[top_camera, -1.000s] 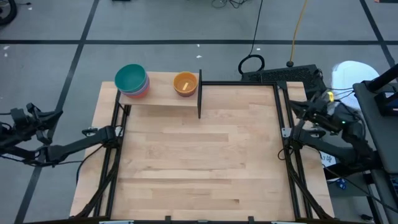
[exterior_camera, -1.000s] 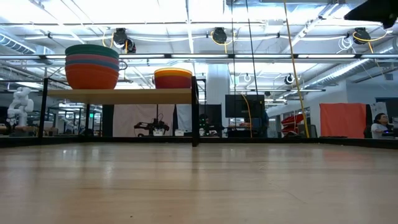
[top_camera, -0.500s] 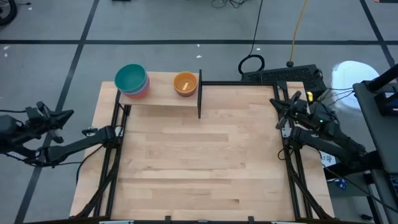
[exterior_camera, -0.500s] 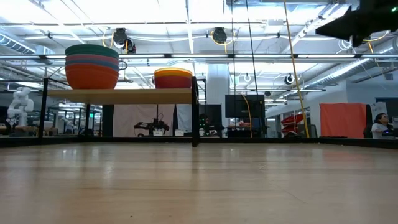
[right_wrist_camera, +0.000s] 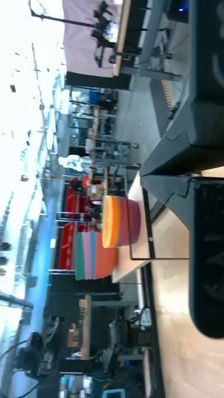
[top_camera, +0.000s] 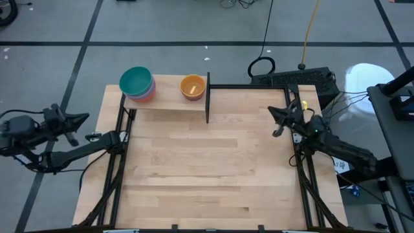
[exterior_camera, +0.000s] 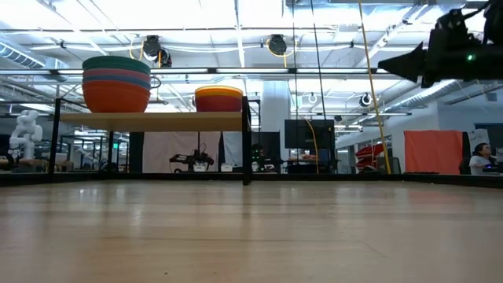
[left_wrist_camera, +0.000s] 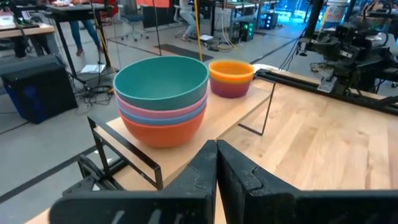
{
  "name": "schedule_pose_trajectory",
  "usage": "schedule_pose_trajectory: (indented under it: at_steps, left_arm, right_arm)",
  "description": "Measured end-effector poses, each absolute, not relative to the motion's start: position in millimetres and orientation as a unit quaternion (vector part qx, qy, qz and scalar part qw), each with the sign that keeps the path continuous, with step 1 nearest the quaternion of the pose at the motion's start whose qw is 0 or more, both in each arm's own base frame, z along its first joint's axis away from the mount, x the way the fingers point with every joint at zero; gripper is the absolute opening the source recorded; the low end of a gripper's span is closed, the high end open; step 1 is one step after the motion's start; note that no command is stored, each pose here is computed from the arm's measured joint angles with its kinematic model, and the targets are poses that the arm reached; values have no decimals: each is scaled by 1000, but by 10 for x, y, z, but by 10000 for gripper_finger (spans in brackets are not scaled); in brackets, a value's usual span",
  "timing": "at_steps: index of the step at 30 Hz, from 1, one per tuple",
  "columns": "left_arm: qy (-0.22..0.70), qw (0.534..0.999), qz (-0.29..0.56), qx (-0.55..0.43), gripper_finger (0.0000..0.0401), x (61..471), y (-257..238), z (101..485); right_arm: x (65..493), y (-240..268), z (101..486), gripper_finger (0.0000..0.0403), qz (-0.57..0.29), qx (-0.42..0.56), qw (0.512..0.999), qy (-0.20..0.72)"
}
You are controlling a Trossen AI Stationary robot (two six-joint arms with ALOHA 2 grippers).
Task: Place and stack bowls onto a shelf
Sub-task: Return to Home Position
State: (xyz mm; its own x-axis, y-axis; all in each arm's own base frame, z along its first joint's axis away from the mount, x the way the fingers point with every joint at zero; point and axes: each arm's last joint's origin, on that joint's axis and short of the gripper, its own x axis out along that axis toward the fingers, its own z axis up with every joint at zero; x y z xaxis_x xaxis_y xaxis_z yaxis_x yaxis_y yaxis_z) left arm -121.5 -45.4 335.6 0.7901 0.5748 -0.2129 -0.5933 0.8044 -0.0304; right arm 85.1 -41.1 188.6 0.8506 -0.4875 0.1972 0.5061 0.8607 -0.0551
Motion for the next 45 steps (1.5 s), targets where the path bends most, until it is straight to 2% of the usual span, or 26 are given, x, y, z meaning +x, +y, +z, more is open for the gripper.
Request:
schedule_pose_trajectory:
  at_steps: [3, 10, 15, 23, 34, 37, 39, 45]
  left_arm:
    - [100, 945, 309, -43, 5, -1177, -438, 3350]
    - [93, 948, 303, -33, 17, -1101, -406, 3361]
    - [100, 951, 292, -15, 5, -987, -363, 3340]
    - [104, 953, 285, 1, 19, -659, -226, 3248]
    - [70, 959, 273, 3, 10, -112, 0, 3030]
    - [26, 969, 244, 26, 20, 1, 28, 3049]
    - [31, 974, 224, 30, 22, 73, 47, 2987]
    - [22, 977, 212, 17, 7, 257, 118, 2825]
  right_arm:
    - [836, -404, 1954, 0, -259, -60, 955, -134]
    - [844, -408, 1930, 0, -260, -60, 956, -121]
    - [846, -409, 1924, 0, -260, -64, 956, -117]
    - [847, -409, 1921, 0, -260, -66, 956, -115]
    - [850, -410, 1910, 0, -260, -65, 957, -109]
    - [850, -411, 1908, 0, -260, -65, 957, -108]
    - [850, -411, 1907, 0, -260, -65, 957, -108]
    - [850, -411, 1906, 0, -260, -63, 957, -108]
